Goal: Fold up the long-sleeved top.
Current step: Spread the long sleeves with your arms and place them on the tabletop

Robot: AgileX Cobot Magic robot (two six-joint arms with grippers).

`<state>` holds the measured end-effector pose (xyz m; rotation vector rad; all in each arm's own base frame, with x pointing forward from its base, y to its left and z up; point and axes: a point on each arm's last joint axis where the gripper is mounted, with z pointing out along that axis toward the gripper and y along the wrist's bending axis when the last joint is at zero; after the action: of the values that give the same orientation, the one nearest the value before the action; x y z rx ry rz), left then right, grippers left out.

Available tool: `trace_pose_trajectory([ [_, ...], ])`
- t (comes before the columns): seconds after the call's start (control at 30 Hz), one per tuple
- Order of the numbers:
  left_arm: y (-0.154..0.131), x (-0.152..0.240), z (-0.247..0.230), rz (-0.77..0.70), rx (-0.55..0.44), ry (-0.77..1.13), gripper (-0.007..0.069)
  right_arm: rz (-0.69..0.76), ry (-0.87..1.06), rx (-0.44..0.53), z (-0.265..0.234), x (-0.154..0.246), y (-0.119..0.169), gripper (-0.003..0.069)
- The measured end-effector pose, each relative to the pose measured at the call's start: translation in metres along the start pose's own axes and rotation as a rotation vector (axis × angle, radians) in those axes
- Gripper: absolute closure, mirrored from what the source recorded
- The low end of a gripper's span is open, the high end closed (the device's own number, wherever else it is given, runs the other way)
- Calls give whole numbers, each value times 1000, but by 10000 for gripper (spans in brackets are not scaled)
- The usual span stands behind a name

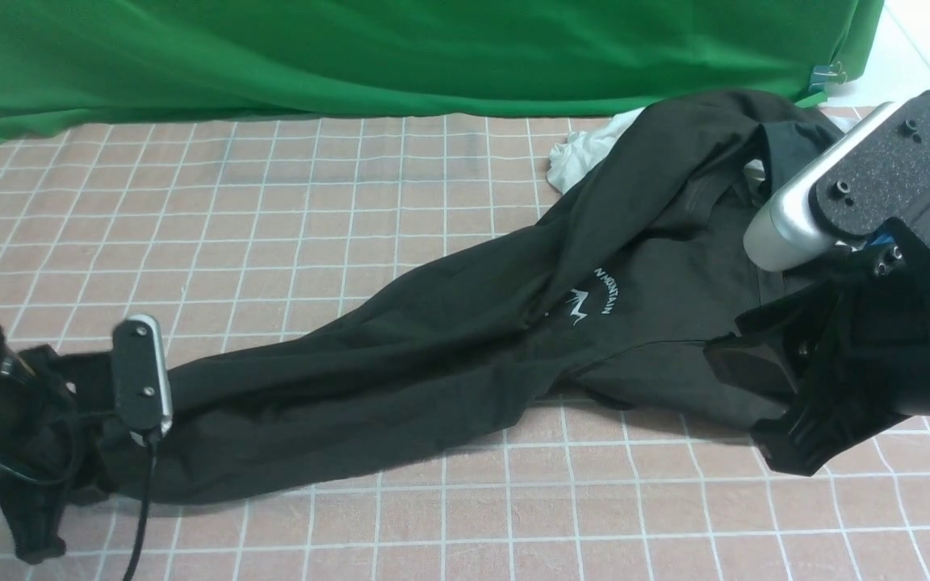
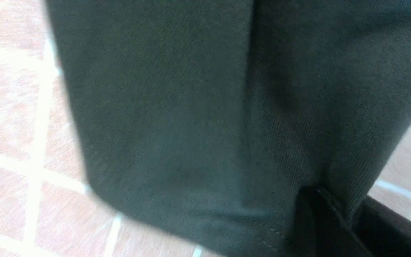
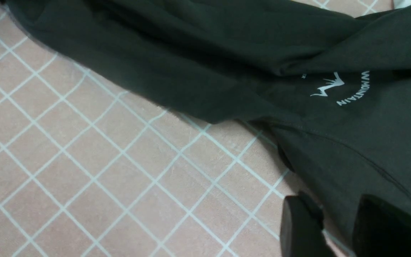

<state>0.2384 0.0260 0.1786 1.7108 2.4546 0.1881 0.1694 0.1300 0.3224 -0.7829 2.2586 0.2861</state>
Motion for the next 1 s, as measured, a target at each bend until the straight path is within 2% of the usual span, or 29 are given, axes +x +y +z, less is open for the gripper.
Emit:
trace_pose_trajectory([
  [0.03,-4,-3,-19,11,-60,-18,588,-7,0,6,0,0,-1,412],
  [0.1,-6,-4,-31,10,-103,-32,588,-13,0,11,0,0,-1,412],
  [0.13,-11,-6,-49,8,-177,-58,588,-17,0,23,0,0,-2,412],
  [0.23,-23,-9,-83,-72,-300,-142,588,32,-3,51,0,0,-7,412],
  [0.3,-28,-8,-94,-116,-336,-180,588,61,-3,65,0,0,-11,412],
  [0.37,-38,-9,-112,-225,-381,-276,588,127,3,102,5,0,-22,412],
  [0.5,-54,-10,-132,-333,-406,-396,588,244,64,176,21,4,-47,399],
  [0.63,-67,-9,-149,-382,-455,-477,588,359,173,248,44,16,-76,334],
  [0.7,-74,-6,-158,-397,-501,-514,588,470,264,276,67,29,-100,223],
  [0.73,-74,-6,-158,-398,-501,-514,588,487,268,281,68,30,-103,214],
  [0.8,-76,-6,-163,-412,-533,-544,588,595,323,282,88,41,-120,113],
  [0.87,-76,-7,-164,-422,-536,-560,588,651,352,275,103,46,-130,81],
  [1.0,-79,-14,-165,-383,-526,-584,588,709,354,264,139,54,-142,81],
])
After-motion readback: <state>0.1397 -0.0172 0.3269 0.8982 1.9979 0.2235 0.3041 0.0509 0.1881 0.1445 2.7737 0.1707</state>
